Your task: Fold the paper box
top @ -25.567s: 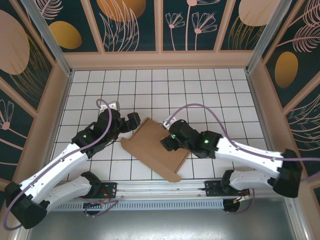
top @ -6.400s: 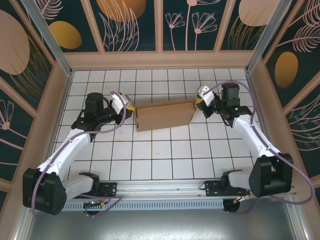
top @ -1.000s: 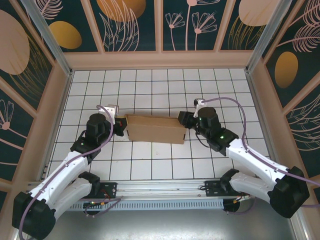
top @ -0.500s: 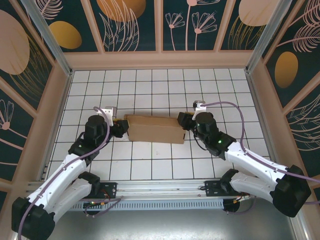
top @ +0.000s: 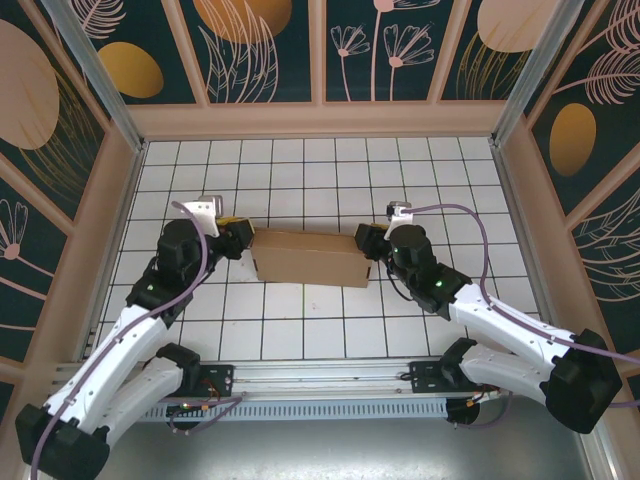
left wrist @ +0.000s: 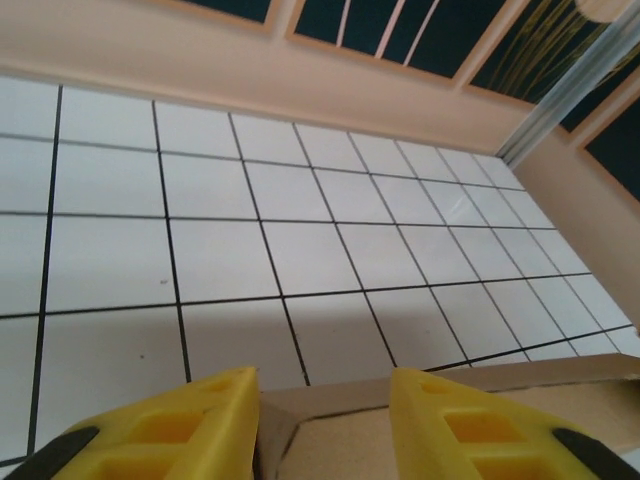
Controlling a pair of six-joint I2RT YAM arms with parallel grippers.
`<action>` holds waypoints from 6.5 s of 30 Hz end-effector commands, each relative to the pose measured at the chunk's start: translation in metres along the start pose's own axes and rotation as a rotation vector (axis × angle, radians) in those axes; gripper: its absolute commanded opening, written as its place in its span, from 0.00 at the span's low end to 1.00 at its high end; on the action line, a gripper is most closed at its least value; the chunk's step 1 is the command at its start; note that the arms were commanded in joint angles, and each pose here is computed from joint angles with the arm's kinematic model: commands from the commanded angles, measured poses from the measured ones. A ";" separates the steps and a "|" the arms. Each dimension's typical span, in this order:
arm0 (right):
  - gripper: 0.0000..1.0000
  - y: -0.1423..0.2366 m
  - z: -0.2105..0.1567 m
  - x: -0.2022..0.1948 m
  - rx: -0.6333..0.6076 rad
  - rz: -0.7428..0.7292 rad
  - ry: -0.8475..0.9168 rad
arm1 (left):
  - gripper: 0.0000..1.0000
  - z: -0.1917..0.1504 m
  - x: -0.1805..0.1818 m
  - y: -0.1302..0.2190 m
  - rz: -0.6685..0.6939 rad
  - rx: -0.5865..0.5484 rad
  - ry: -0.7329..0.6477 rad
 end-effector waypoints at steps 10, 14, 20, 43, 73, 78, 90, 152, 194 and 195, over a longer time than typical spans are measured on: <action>0.35 -0.004 -0.039 -0.038 0.119 -0.135 0.044 | 0.29 -0.002 -0.011 -0.014 -0.073 0.019 0.003; 0.35 -0.004 -0.039 -0.038 0.120 -0.136 0.045 | 0.19 -0.013 -0.009 -0.005 -0.069 0.035 -0.079; 0.35 -0.004 -0.039 -0.038 0.122 -0.135 0.047 | 0.13 -0.032 -0.002 -0.008 -0.052 0.087 -0.101; 0.30 -0.005 -0.043 -0.037 0.141 -0.127 0.056 | 0.00 -0.027 -0.025 -0.019 -0.194 0.051 -0.007; 0.29 -0.001 -0.047 -0.045 0.160 -0.147 0.085 | 0.27 -0.003 -0.023 -0.014 -0.177 0.141 -0.118; 0.29 0.000 -0.047 -0.045 0.162 -0.145 0.090 | 0.27 -0.005 -0.010 -0.016 -0.150 0.198 -0.132; 0.29 0.000 -0.049 -0.050 0.165 -0.150 0.105 | 0.21 -0.019 -0.024 -0.034 -0.309 0.212 -0.056; 0.27 -0.008 -0.051 -0.047 0.201 -0.145 0.090 | 0.35 -0.049 -0.020 -0.013 -0.367 0.112 0.138; 0.25 -0.007 -0.051 -0.048 0.255 -0.119 0.228 | 0.44 -0.046 -0.039 -0.003 -0.380 0.110 0.355; 0.24 -0.007 -0.050 -0.048 0.250 -0.123 0.225 | 0.44 -0.048 -0.039 -0.001 -0.380 0.111 0.361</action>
Point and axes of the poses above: each hand's point on the last joint's axis, 136 mm out from that joint toward the fingers, its own y axis back along the fingers, its own x axis along the line the jaws close on, z = x × y, the point moved 1 cm from there along y, back along the fingers, and after that the axes turned 10 degrees about -y, right-handed, at the moved point
